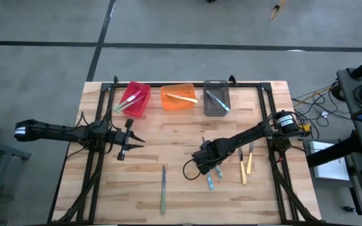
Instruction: Sort silverware by color (type)
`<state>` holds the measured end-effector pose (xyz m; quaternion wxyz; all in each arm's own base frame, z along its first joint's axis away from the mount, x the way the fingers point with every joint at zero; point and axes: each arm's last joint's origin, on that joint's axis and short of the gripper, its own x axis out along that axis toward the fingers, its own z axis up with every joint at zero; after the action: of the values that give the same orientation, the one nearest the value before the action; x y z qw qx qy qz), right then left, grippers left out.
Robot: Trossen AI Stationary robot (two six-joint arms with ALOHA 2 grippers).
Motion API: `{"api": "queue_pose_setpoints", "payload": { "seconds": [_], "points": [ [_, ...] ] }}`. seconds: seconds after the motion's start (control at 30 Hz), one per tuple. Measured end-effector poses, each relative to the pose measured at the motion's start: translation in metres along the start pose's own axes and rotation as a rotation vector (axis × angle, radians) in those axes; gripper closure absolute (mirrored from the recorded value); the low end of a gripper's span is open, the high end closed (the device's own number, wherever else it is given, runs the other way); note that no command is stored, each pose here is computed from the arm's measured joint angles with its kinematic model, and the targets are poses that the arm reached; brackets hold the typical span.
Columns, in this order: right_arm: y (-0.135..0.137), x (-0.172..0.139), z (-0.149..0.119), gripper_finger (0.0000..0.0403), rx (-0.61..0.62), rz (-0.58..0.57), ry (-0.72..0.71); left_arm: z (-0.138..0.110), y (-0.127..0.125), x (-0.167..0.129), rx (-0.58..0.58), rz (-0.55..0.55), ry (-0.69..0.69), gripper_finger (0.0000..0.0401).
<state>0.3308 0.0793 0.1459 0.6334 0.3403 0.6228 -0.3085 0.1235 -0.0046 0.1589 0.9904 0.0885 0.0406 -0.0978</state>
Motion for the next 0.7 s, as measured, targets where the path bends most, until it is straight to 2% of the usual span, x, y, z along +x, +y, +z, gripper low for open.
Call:
{"api": "queue_pose_setpoints", "payload": {
  "seconds": [0.2,0.3,0.43,0.57,0.7],
  "points": [
    [0.0,0.0,0.002,0.0282,-0.014,0.006,0.007,0.0,0.0,0.0,-0.028,-0.001,0.007,0.033],
    [0.0,-0.002,0.002,0.0282,-0.015,0.012,0.002,0.009,0.002,-0.001,-0.025,0.002,-0.007,0.033],
    [0.0,-0.004,0.003,0.0282,-0.019,0.02,-0.005,0.014,0.002,-0.004,-0.002,-0.007,0.046,0.033],
    [0.0,-0.005,0.002,0.0282,-0.028,0.027,0.005,0.019,0.002,-0.009,0.019,0.002,0.0,0.033],
    [0.0,-0.005,0.001,0.0282,-0.031,0.036,0.022,0.012,0.0,-0.011,0.022,0.006,-0.018,0.033]
  ]
}}
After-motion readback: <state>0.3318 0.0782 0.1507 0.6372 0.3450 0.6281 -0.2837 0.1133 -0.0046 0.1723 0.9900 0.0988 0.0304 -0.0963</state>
